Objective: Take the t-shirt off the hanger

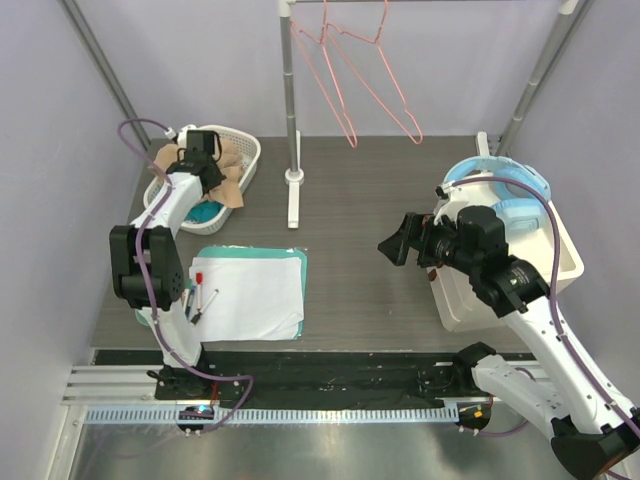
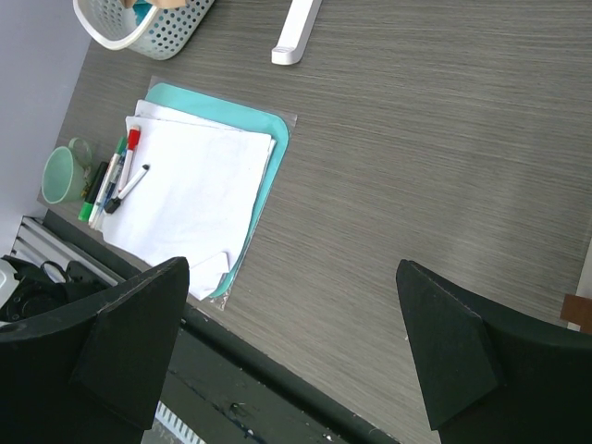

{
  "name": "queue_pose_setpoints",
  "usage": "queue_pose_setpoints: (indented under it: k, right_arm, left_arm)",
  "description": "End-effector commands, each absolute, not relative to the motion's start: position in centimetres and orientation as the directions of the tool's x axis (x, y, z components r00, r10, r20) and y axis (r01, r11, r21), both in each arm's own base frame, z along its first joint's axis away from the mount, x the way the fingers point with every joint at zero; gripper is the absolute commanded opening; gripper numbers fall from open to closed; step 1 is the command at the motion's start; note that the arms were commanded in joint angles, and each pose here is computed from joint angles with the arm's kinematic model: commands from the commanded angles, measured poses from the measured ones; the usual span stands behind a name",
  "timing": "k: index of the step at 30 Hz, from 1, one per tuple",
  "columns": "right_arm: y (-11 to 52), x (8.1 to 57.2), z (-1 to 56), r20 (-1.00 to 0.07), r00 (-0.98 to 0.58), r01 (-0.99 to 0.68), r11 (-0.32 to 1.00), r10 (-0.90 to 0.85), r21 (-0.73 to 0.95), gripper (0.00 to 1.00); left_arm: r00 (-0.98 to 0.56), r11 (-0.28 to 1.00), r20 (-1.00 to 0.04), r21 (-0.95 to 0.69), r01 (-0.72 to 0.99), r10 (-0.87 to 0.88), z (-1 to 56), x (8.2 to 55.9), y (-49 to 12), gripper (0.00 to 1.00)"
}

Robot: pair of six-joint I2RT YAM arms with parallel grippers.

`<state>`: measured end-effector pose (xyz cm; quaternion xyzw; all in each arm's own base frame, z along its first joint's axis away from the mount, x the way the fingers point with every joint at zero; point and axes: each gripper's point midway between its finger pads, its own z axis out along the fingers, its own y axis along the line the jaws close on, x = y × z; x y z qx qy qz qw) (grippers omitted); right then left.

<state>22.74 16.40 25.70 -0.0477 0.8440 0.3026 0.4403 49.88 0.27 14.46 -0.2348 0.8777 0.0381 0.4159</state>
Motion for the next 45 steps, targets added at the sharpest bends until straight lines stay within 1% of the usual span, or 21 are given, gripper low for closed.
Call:
queue_pose_setpoints:
  k: [1, 5, 6, 11, 15, 16, 17, 18, 19, 22, 23, 24, 25, 28, 31, 34, 38, 40, 41, 43, 45]
  right_arm:
    - [16.6, 23.2, 26.3, -0.787, -0.586, -0.362, 0.808, 0.192, 0.466, 1.00]
    - [16.5, 23.3, 26.2, -0.789, -0.584, -0.359, 0.812, 0.188, 0.459, 1.00]
    - [16.5, 23.4, 26.2, -0.790, -0.584, -0.359, 0.814, 0.185, 0.456, 1.00]
    - [16.7, 23.6, 26.1, -0.789, -0.584, -0.359, 0.812, 0.188, 0.459, 1.00]
    - [16.8, 23.6, 26.0, -0.786, -0.587, -0.358, 0.810, 0.191, 0.465, 1.00]
    - [16.8, 23.5, 26.0, -0.786, -0.588, -0.362, 0.806, 0.191, 0.468, 1.00]
    - [16.8, 23.5, 26.1, -0.786, -0.587, -0.363, 0.805, 0.193, 0.469, 1.00]
    - [16.8, 23.5, 26.2, -0.788, -0.585, -0.366, 0.804, 0.193, 0.468, 1.00]
    - [16.7, 23.4, 26.3, -0.790, -0.581, -0.366, 0.805, 0.196, 0.468, 1.00]
    - [16.6, 23.3, 26.7, -0.798, -0.569, -0.368, 0.805, 0.201, 0.465, 1.00]
    - [16.5, 23.3, 26.8, -0.801, -0.563, -0.366, 0.808, 0.203, 0.462, 1.00]
    - [16.4, 23.3, 26.8, -0.800, -0.564, -0.362, 0.809, 0.206, 0.464, 1.00]
    - [16.4, 23.2, 26.9, -0.800, -0.563, -0.364, 0.806, 0.209, 0.467, 1.00]
    - [16.3, 23.0, 27.2, -0.800, -0.558, -0.361, 0.804, 0.220, 0.473, 1.00]
    - [16.1, 22.9, 27.4, -0.803, -0.547, -0.353, 0.806, 0.234, 0.475, 1.00]
    - [15.7, 22.8, 27.6, -0.812, -0.534, -0.350, 0.812, 0.236, 0.466, 1.00]
    - [14.8, 23.1, 28.4, -0.834, -0.494, -0.329, 0.834, 0.247, 0.442, 1.00]
    - [14.3, 23.2, 28.4, -0.837, -0.485, -0.307, 0.847, 0.253, 0.434, 1.00]
    - [14.3, 23.2, 28.6, -0.838, -0.482, -0.305, 0.847, 0.257, 0.435, 1.00]
    - [14.2, 23.4, 28.6, -0.835, -0.486, -0.295, 0.851, 0.257, 0.434, 1.00]
    - [14.3, 23.5, 28.5, -0.833, -0.493, -0.294, 0.853, 0.252, 0.432, 1.00]
  left_arm:
    - [-0.365, 0.767, -0.835, -0.102, -0.633, -0.412, 17.7, 49.9, 5.9, 0.00]
    - [-0.363, 0.730, -0.815, -0.104, -0.675, -0.452, 16.0, 49.8, 7.4, 0.00]
    - [-0.391, 0.705, -0.786, -0.079, -0.705, -0.479, 14.3, 49.1, 8.8, 0.00]
    - [-0.456, 0.711, -0.697, -0.111, -0.695, -0.554, 11.0, 47.9, 7.4, 0.00]
    - [-0.443, 0.689, -0.671, -0.142, -0.710, -0.595, 10.1, 46.2, 6.8, 0.00]
    - [-0.453, 0.691, -0.661, -0.141, -0.709, -0.599, 9.5, 45.5, 6.6, 0.03]
    - [-0.436, 0.695, -0.669, -0.171, -0.698, -0.602, 10.6, 45.4, 6.3, 0.10]
    - [-0.427, 0.705, -0.673, -0.201, -0.680, -0.604, 11.1, 45.6, 5.9, 0.20]
    - [-0.437, 0.712, -0.667, -0.205, -0.671, -0.604, 10.8, 44.9, 5.6, 0.41]
    - [-0.401, 0.730, -0.693, -0.267, -0.629, -0.599, 13.5, 44.1, 4.6, 0.72]
    - [-0.393, 0.737, -0.703, -0.277, -0.617, -0.593, 14.4, 44.0, 4.3, 0.75]
    - [-0.388, 0.760, -0.723, -0.287, -0.583, -0.571, 16.1, 43.7, 3.4, 0.82]
    - [-0.377, 0.760, -0.735, -0.282, -0.586, -0.563, 16.8, 43.4, 3.6, 0.86]
    - [-0.387, 0.809, -0.766, -0.282, -0.516, -0.514, 19.6, 42.1, 0.4, 0.91]
    - [-0.369, 0.835, -0.787, -0.310, -0.455, -0.494, 22.0, 40.7, -1.9, 0.92]
    - [-0.368, 0.867, -0.797, -0.362, -0.343, -0.479, 24.2, 39.1, -5.4, 0.92]
    - [-0.433, 0.893, -0.794, -0.445, -0.062, -0.426, 26.3, 36.2, -13.6, 0.93]
    - [-0.473, 0.874, -0.787, -0.481, 0.067, -0.396, 26.4, 34.6, -17.3, 0.95]
    - [-0.494, 0.857, -0.789, -0.492, 0.151, -0.366, 26.8, 32.9, -19.8, 0.96]
    - [-0.523, 0.827, -0.785, -0.509, 0.237, -0.333, 26.3, 30.8, -22.6, 0.96]
    - [-0.525, 0.769, -0.791, -0.537, 0.346, -0.315, 27.5, 27.7, -25.5, 0.96]
